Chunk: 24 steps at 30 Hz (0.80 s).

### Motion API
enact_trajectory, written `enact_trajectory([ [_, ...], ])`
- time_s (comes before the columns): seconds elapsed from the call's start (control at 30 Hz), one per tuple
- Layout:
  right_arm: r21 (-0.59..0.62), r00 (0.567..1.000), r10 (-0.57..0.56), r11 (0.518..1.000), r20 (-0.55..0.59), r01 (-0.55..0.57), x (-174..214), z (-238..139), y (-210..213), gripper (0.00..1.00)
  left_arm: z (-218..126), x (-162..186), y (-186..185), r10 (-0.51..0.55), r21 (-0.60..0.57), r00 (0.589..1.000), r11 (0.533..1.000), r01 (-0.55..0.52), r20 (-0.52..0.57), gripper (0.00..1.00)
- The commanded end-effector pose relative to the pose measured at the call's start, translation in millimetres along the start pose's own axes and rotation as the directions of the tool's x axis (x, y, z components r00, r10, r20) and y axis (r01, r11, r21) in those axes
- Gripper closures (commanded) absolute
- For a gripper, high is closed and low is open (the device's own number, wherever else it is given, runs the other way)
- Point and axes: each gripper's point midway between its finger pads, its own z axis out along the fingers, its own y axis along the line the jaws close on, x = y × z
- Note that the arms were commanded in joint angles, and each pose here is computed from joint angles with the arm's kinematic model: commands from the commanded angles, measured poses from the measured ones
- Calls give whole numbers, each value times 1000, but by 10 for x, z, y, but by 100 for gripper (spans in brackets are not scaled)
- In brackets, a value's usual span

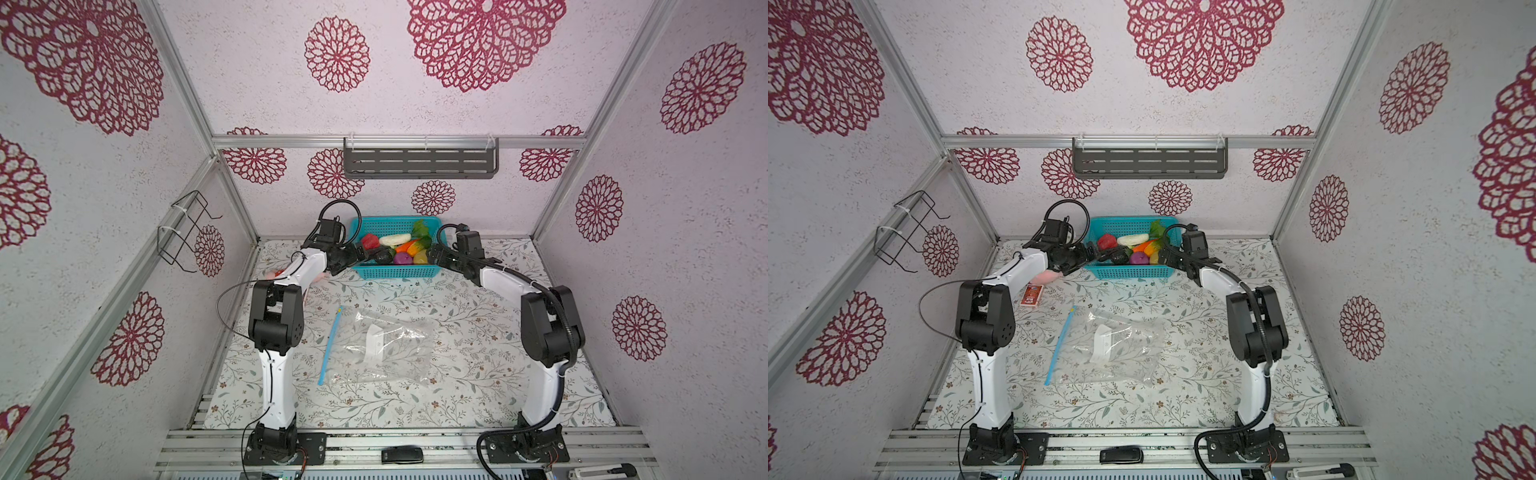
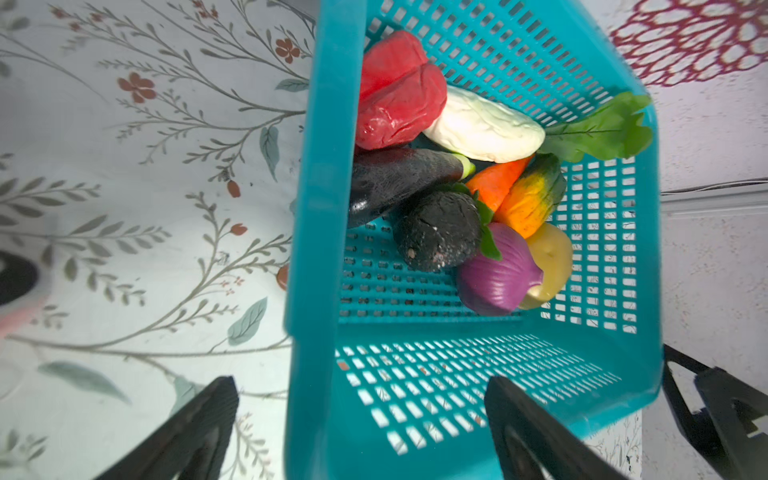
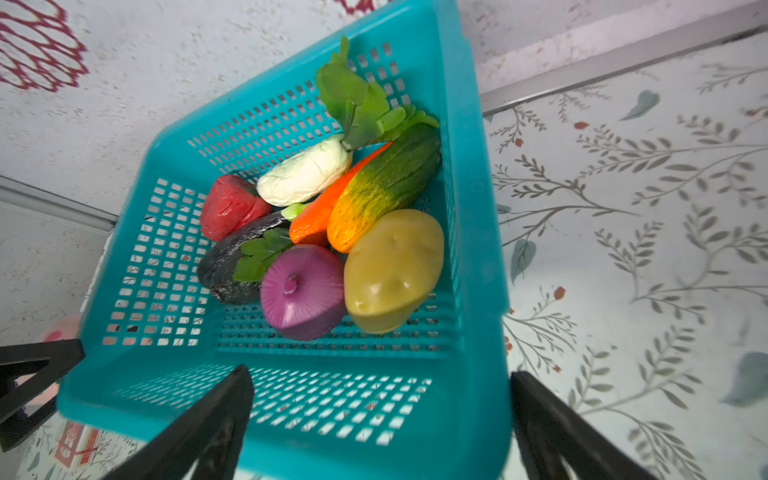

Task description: Place the food in the zip-top bag and seal the zipper

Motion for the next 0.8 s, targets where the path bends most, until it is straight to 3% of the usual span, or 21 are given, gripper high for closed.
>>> enact_trajectory([
  [0.0, 3, 997, -48, 999, 60, 48, -176, -457, 88, 1, -263, -59, 35, 32, -22, 997, 999, -31, 66, 3],
  [0.27, 29, 983, -169, 985, -78, 172, 733, -1125, 271, 1, -763, 671, 345, -31, -65, 1000, 997, 31, 5, 2],
  [0.4, -13, 933, -335, 942, -134, 336, 1274, -1353, 597, 1, -891, 1044, 525, -97, -70, 995, 993, 94, -39, 3],
  [0.57, -115, 765, -636, 771, -100, 626, 1870, -1521, 1200, 1, -1002, 1406, 735, -141, -95, 988, 986, 134, -69, 3],
  [0.7, -210, 644, -765, 635, -35, 743, 2188, -1534, 1729, 1, -1006, 1597, 878, -183, -98, 979, 980, 174, -95, 3],
  [0.77, -238, 553, -833, 539, -10, 808, 2407, -1493, 1939, 1, -994, 1675, 954, -215, -94, 971, 974, 205, -106, 2],
])
